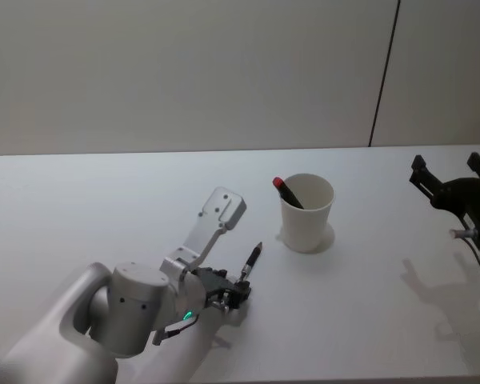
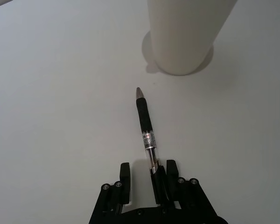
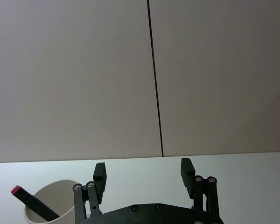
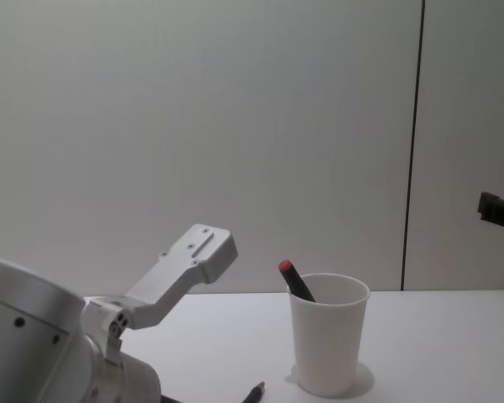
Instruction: Place the pen into the pen holder.
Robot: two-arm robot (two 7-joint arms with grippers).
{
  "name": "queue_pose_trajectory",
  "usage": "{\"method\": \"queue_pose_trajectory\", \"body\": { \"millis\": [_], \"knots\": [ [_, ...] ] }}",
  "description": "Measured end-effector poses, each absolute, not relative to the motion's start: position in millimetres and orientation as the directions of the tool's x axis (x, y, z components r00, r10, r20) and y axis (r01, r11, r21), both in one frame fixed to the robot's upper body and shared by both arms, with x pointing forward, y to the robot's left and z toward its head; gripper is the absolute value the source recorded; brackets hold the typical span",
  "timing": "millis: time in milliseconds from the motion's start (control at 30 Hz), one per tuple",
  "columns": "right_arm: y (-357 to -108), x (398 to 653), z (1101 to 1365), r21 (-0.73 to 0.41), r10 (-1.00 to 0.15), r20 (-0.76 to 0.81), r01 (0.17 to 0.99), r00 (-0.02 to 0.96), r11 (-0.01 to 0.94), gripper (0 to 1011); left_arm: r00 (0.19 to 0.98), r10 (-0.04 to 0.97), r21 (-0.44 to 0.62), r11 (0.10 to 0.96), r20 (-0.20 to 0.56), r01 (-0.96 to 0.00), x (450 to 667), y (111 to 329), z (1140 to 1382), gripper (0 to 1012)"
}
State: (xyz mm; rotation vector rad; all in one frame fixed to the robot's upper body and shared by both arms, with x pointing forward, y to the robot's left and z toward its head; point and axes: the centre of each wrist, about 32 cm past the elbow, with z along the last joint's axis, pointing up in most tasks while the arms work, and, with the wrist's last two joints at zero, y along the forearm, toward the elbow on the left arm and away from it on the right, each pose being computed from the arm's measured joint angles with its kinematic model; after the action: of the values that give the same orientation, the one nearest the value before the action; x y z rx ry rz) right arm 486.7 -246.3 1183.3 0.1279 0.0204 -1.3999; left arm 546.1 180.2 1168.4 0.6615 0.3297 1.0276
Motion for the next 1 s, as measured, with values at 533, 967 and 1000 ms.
{"method": "queue_pose_trajectory", "body": {
  "millis": [533,967,1000],
  "knots": [
    [-246.3,486.7,1183.3,0.078,-0.981,-0.09,0.983,0.171,0.164,1001,0.516,0.849,0.678,0.317,0.108,-0.663,547.4,172.3,1174.3,185],
    [-246.3,486.7,1183.3,0.078,-0.981,-0.09,0.983,0.171,0.164,1002,0.499,0.859,0.647,0.317,0.113,-0.693,542.2,177.7,1175.3,175],
    [-246.3,486.7,1183.3,0.078,-0.981,-0.09,0.983,0.171,0.164,1002,0.497,0.86,0.641,0.319,0.114,-0.699,541.7,178.0,1175.8,175]
  ]
}}
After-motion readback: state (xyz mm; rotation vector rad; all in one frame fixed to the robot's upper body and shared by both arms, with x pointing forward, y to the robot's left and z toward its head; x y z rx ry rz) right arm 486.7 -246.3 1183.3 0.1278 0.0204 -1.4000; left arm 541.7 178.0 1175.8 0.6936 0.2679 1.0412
